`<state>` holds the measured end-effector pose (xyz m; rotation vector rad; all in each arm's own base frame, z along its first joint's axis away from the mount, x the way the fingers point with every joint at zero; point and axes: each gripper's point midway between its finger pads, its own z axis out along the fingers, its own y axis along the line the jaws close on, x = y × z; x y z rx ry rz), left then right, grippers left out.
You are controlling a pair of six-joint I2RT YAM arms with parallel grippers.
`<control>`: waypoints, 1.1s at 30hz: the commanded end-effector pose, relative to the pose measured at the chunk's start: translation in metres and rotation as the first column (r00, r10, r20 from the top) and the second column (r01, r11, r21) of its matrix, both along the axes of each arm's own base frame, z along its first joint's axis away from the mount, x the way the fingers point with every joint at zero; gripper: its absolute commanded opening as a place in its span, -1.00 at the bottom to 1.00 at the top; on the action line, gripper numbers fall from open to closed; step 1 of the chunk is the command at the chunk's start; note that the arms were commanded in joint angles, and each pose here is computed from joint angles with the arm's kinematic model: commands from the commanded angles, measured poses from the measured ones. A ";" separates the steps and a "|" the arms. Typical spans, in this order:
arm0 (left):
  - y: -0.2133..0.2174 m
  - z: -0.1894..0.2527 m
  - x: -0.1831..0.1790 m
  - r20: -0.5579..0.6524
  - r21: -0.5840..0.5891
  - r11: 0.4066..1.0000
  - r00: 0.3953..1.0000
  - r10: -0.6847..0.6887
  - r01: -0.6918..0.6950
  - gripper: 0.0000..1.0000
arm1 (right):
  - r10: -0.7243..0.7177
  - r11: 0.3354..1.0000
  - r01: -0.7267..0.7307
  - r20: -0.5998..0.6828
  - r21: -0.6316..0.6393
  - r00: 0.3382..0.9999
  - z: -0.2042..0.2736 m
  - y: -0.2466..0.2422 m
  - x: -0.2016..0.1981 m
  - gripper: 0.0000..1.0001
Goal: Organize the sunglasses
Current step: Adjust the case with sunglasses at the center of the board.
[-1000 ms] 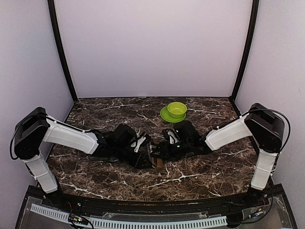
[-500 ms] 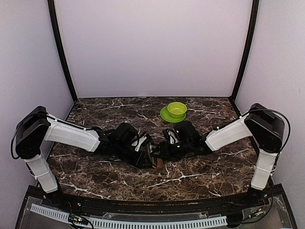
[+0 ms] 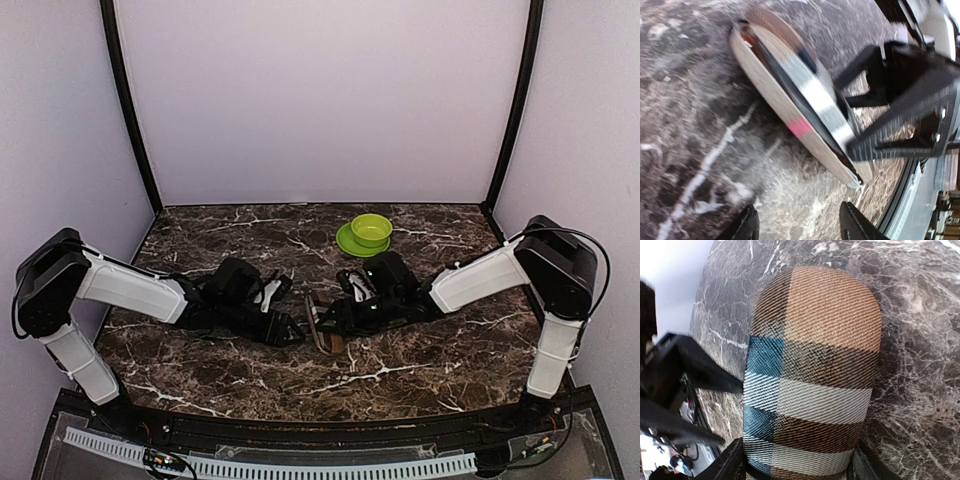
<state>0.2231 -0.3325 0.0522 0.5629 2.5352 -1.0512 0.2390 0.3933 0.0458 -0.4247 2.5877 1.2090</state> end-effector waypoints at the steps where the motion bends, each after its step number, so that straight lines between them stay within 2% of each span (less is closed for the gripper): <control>1: 0.000 0.024 0.014 -0.006 -0.110 0.993 0.999 0.045 -0.045 0.14 | 0.081 0.992 -0.077 0.043 -0.100 0.996 -0.001 -0.012 -0.004 -0.33; 8: -0.003 0.014 0.031 -0.050 -0.078 0.992 0.994 0.101 -0.104 0.16 | 0.131 0.969 -0.109 0.088 -0.221 0.987 0.008 -0.023 0.002 -0.33; 14: -0.008 0.001 0.035 -0.086 -0.058 0.992 0.990 0.109 -0.114 -0.06 | 0.125 0.960 -0.096 0.098 -0.265 0.987 0.008 -0.024 0.004 -0.32; 17: -0.007 -0.002 0.037 -0.081 -0.038 0.992 0.990 0.119 -0.122 -0.10 | 0.130 0.941 -0.088 0.110 -0.326 0.985 0.004 -0.026 0.003 -0.33; 22: -0.003 -0.005 0.041 -0.072 -0.003 0.990 0.987 0.141 -0.142 -0.10 | 0.148 0.892 -0.064 0.155 -0.447 0.977 0.003 -0.025 0.006 -0.33; 27: 0.002 -0.006 0.041 -0.066 0.008 0.988 0.985 0.157 -0.157 -0.10 | 0.177 0.802 -0.040 0.174 -0.596 0.969 -0.012 -0.031 0.004 -0.33; 33: 0.011 -0.005 0.041 -0.037 0.034 0.983 0.983 0.180 -0.179 -0.10 | 0.201 0.755 -0.044 0.167 -0.655 0.965 -0.026 -0.027 -0.003 -0.31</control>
